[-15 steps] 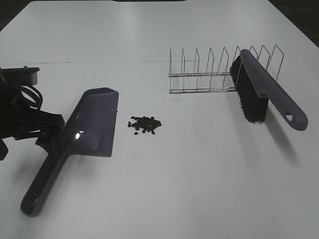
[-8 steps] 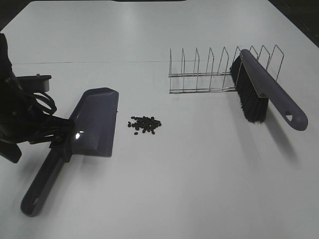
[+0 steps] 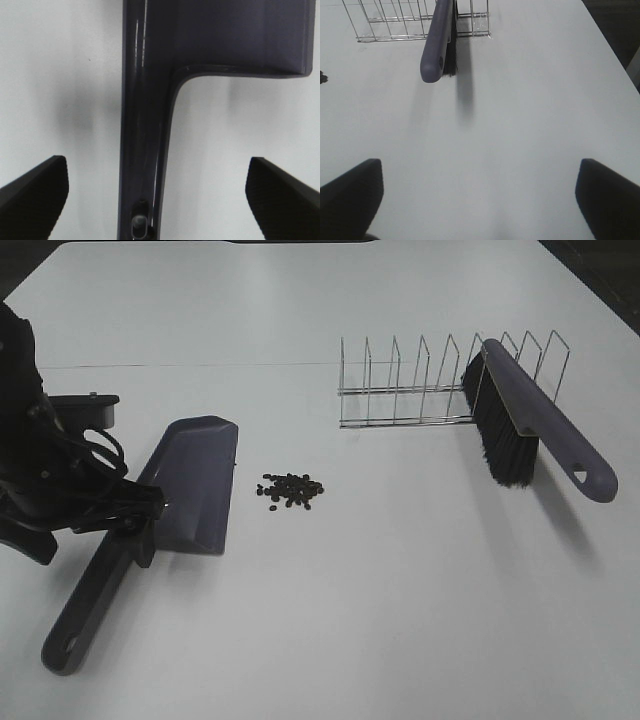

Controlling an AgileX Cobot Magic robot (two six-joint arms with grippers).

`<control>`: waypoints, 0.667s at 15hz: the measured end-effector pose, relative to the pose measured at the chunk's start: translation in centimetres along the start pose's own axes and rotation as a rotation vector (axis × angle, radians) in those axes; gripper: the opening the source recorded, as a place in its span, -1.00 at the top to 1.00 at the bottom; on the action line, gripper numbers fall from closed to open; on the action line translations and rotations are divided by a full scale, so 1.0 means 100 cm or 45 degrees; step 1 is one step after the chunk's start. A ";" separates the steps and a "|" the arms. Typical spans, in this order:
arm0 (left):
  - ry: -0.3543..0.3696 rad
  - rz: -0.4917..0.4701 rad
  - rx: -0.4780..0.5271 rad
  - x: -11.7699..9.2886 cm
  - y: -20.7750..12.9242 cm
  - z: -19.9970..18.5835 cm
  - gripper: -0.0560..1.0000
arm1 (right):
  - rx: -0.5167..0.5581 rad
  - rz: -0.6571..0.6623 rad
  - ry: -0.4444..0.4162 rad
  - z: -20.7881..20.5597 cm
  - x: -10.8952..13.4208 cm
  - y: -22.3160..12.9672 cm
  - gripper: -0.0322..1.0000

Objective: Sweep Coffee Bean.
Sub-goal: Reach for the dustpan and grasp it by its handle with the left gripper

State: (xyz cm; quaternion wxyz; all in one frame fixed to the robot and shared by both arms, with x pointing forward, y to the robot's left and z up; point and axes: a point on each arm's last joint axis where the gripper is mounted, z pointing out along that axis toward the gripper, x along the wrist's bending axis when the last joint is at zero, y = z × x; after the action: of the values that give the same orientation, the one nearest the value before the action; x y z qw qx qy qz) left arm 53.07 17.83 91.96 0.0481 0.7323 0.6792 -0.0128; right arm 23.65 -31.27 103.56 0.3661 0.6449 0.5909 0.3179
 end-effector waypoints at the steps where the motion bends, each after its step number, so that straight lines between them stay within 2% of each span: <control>1: 0.005 -0.001 0.016 0.000 0.001 0.006 -0.73 | 0.000 0.000 0.000 0.000 0.000 0.000 -0.92; 4: 0.028 -0.006 0.079 0.002 0.001 0.027 -0.73 | 0.000 0.000 0.000 0.000 0.000 0.000 -0.92; 7: 0.036 -0.011 0.094 0.002 0.003 0.044 -0.71 | 0.000 0.000 0.000 0.000 0.000 0.000 -0.92; 10: 0.037 -0.008 0.087 0.002 0.004 0.046 -0.66 | 0.000 0.000 0.000 0.000 0.000 0.000 -0.92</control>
State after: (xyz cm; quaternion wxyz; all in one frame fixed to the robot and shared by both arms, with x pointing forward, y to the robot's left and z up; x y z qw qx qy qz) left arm 53.72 17.63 87.39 0.0132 0.7314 0.6813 -0.0256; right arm 23.65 -31.27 103.56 0.3661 0.6449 0.5909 0.3179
